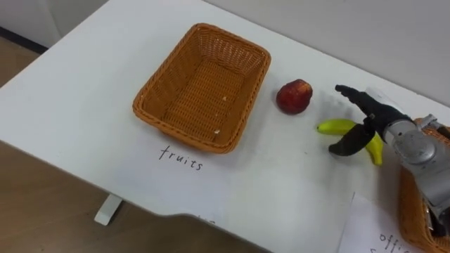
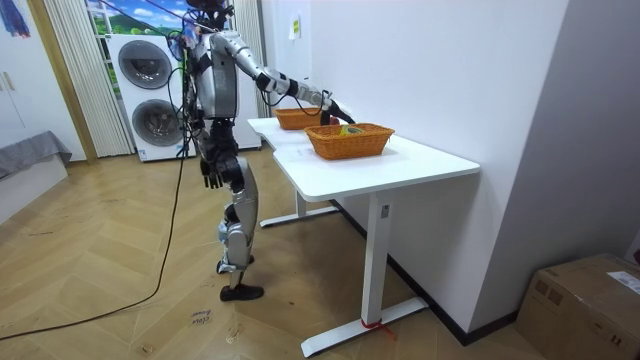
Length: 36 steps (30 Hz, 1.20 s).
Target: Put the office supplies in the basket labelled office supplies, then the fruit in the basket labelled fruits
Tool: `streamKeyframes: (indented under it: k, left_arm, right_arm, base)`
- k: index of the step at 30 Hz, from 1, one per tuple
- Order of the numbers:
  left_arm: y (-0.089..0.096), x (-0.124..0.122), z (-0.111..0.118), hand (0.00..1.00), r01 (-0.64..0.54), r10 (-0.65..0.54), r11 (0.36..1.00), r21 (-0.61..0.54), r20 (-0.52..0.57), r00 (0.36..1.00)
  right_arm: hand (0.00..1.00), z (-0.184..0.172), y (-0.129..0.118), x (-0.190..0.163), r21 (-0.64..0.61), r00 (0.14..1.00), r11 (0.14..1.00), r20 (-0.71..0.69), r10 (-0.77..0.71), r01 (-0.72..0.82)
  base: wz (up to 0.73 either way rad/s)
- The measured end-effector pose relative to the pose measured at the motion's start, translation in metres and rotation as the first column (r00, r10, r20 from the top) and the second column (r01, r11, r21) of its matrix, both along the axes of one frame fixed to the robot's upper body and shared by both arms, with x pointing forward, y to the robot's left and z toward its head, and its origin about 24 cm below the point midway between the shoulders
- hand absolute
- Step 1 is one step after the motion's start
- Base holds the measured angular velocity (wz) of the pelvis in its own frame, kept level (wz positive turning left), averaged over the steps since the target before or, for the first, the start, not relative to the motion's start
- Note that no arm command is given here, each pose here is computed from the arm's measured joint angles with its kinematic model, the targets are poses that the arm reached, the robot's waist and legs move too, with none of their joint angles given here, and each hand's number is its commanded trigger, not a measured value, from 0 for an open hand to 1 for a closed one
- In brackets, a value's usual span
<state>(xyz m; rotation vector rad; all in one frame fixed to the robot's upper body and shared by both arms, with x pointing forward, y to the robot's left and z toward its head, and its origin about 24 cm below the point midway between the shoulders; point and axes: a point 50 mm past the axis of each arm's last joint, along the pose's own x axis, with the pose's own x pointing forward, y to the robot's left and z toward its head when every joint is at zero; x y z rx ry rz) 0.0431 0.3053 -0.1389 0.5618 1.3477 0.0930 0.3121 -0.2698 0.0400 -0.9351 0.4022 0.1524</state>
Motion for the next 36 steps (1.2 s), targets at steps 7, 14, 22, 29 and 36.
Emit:
streamKeyframes:
  k: [7, 14, 22, 29, 36]
  left_arm:
    - [0.003, 0.003, 0.002, 0.0, 0.011, -0.011, 1.0, 0.011, 0.004, 1.0]
    - [0.006, 0.009, 0.004, 0.0, 0.031, -0.031, 0.999, 0.022, 0.009, 0.999]
    - [0.008, 0.013, 0.005, 0.0, 0.035, -0.036, 0.999, 0.03, 0.014, 0.999]
    - [0.008, 0.018, 0.006, 0.0, 0.055, -0.055, 0.998, 0.031, 0.017, 0.998]
    - [0.007, 0.019, 0.006, 0.0, 0.054, -0.054, 0.998, 0.027, 0.014, 0.998]
  right_arm:
    - [0.0, 0.002, -0.006, -0.001, -0.052, 0.999, 0.998, -0.04, 0.025, -0.027]
    - [0.0, 0.001, -0.006, -0.001, -0.046, 0.997, 0.998, -0.064, 0.036, -0.039]
    - [0.0, -0.005, -0.009, -0.003, -0.059, 0.99, 0.997, -0.14, 0.036, -0.045]
    - [0.0, -0.014, -0.01, -0.007, -0.053, 0.973, 0.996, -0.223, 0.055, -0.068]
    - [0.0, -0.015, -0.012, -0.008, -0.054, 0.959, 0.995, -0.276, 0.064, -0.082]
  base:
    - [0.0]
    - [0.0]
    - [0.02]
    - [0.03]
    - [0.0]
